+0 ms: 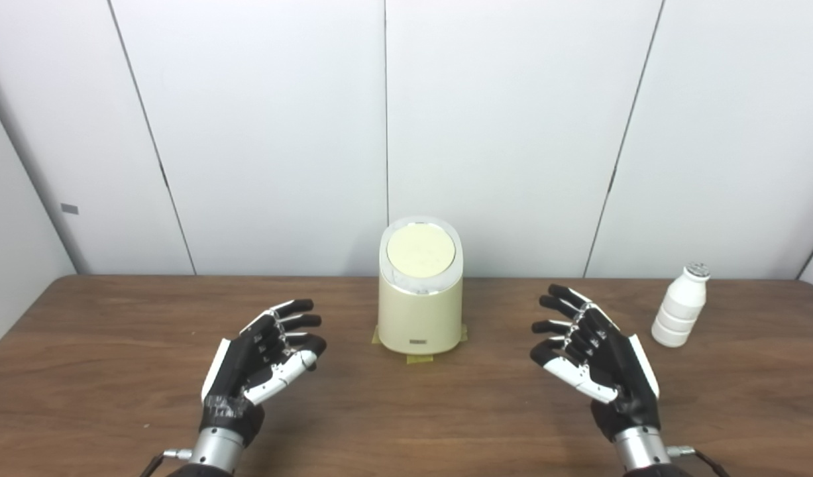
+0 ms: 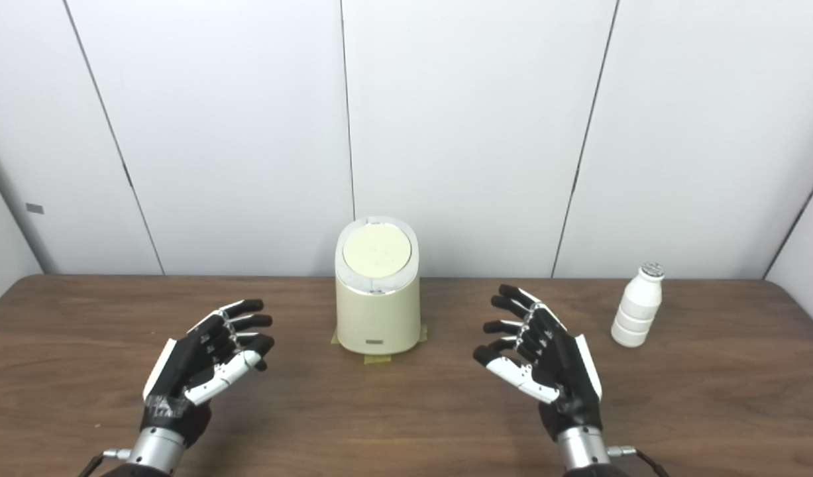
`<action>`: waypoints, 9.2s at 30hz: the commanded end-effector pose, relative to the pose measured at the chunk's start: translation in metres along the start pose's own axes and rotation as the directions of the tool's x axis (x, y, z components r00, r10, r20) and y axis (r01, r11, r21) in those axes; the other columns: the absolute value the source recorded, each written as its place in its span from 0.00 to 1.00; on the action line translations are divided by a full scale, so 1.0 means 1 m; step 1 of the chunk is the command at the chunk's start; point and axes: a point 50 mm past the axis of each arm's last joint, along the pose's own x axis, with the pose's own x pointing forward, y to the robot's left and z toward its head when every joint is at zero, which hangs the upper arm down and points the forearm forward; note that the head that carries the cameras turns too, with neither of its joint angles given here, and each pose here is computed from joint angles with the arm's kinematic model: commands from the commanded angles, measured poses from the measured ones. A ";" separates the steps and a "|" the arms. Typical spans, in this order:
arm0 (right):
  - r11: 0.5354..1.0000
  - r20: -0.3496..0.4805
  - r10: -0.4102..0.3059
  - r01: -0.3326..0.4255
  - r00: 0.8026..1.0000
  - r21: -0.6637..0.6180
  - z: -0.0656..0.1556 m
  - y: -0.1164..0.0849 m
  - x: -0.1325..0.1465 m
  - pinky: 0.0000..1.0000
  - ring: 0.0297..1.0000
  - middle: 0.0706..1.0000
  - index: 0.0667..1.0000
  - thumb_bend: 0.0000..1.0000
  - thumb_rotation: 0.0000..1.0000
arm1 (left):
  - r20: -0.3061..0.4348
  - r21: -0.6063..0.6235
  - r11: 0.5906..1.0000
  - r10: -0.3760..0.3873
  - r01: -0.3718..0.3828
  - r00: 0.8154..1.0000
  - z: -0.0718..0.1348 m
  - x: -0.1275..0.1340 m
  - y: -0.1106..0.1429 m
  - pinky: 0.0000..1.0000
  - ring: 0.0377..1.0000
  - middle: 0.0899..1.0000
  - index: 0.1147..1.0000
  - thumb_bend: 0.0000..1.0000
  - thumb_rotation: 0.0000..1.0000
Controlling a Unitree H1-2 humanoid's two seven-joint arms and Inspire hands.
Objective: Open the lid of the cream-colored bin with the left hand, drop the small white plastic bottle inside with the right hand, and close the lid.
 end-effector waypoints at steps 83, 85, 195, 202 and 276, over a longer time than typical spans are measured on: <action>0.999 0.090 0.014 -0.011 0.996 -0.037 0.017 0.010 0.015 0.45 0.58 0.73 0.74 0.72 0.32 | 0.206 0.799 0.585 -0.054 -0.137 0.977 0.100 0.185 -0.115 1.00 1.00 1.00 1.00 0.88 0.14; 0.999 0.092 0.014 -0.011 0.996 -0.034 0.018 0.011 0.015 0.45 0.58 0.73 0.74 0.70 0.31 | 0.206 0.802 0.581 -0.054 -0.137 0.977 0.098 0.186 -0.114 1.00 1.00 1.00 1.00 0.87 0.13; 0.787 0.283 -0.072 0.229 0.956 -0.573 0.173 -0.135 0.095 0.71 0.78 0.83 0.80 0.80 0.19 | 0.034 -0.095 0.995 0.042 -0.039 0.999 0.021 0.006 0.025 0.62 0.74 0.79 0.79 0.55 0.00; 0.758 0.241 -0.152 0.270 0.959 -0.594 0.169 -0.161 0.102 0.80 0.89 0.90 0.83 0.83 0.23 | 0.033 -0.111 0.994 0.029 -0.025 0.999 0.015 0.010 0.035 0.65 0.77 0.80 0.78 0.54 0.00; 0.807 0.029 -0.376 0.342 0.926 -0.481 0.003 -0.172 0.106 0.31 0.34 0.39 0.49 0.52 0.00 | -0.001 -0.098 0.995 -0.002 0.002 1.000 0.040 0.001 0.017 0.63 0.75 0.83 0.81 0.39 0.00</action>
